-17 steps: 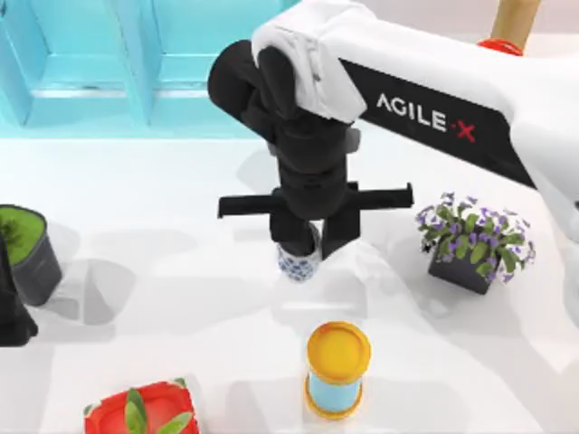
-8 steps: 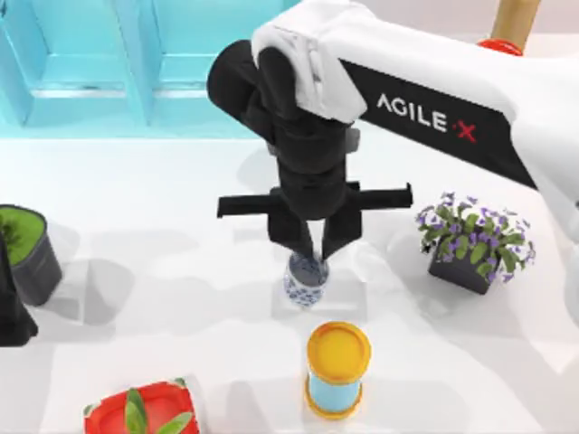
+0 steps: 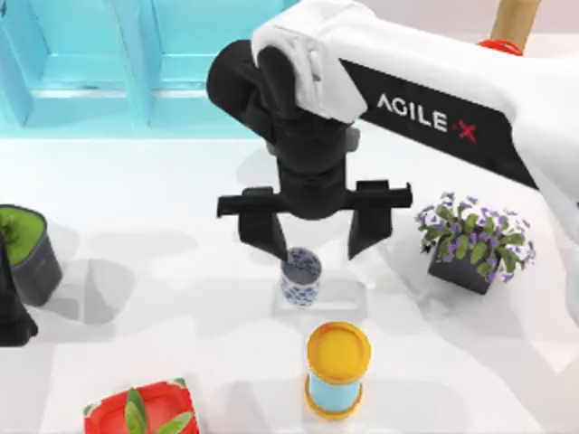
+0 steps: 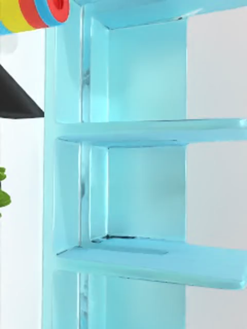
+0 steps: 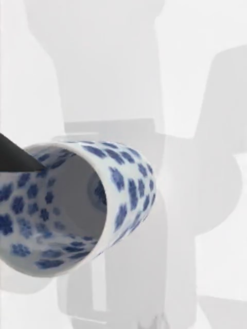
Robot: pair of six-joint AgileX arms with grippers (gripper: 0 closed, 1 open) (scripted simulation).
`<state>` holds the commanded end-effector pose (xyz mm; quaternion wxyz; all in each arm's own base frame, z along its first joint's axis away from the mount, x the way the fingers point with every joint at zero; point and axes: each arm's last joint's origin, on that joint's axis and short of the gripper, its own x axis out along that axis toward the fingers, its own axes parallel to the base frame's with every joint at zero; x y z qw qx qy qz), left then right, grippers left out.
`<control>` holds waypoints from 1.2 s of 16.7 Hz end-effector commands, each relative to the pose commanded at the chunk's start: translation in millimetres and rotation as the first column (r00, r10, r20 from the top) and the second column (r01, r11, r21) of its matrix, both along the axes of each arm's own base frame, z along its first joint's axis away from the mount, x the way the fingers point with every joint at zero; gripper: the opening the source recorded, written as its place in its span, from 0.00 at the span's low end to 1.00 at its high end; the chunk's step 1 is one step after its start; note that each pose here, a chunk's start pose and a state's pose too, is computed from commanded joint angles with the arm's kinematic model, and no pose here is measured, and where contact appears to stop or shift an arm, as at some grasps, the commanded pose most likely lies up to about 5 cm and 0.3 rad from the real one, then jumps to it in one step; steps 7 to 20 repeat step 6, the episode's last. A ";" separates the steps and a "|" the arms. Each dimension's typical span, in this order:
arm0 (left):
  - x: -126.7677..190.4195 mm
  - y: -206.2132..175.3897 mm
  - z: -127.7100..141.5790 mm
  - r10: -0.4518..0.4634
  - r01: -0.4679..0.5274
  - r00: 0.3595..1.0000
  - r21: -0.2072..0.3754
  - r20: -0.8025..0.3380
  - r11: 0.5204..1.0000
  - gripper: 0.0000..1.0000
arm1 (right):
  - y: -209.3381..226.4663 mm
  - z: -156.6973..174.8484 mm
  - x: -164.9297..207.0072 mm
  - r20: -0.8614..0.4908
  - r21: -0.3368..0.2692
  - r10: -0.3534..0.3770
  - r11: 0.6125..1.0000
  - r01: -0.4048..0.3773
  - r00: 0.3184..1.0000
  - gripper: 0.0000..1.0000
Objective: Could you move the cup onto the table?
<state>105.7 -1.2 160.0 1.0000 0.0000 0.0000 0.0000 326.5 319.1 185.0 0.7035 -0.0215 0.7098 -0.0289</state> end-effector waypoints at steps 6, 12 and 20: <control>0.0 0.0 0.0 0.000 0.000 1.000 0.000 0.000 1.000 1.00 | 0.0 0.0 0.0 0.000 0.000 0.000 1.000 0.000 1.000 1.00; 0.0 0.0 0.0 0.000 0.000 1.000 0.000 0.000 1.000 1.00 | 0.0 0.0 0.0 0.000 0.000 0.000 1.000 0.000 1.000 1.00; 0.0 0.0 0.0 0.000 0.000 1.000 0.000 0.000 1.000 1.00 | 0.0 0.0 0.0 0.000 0.000 0.000 1.000 0.000 1.000 1.00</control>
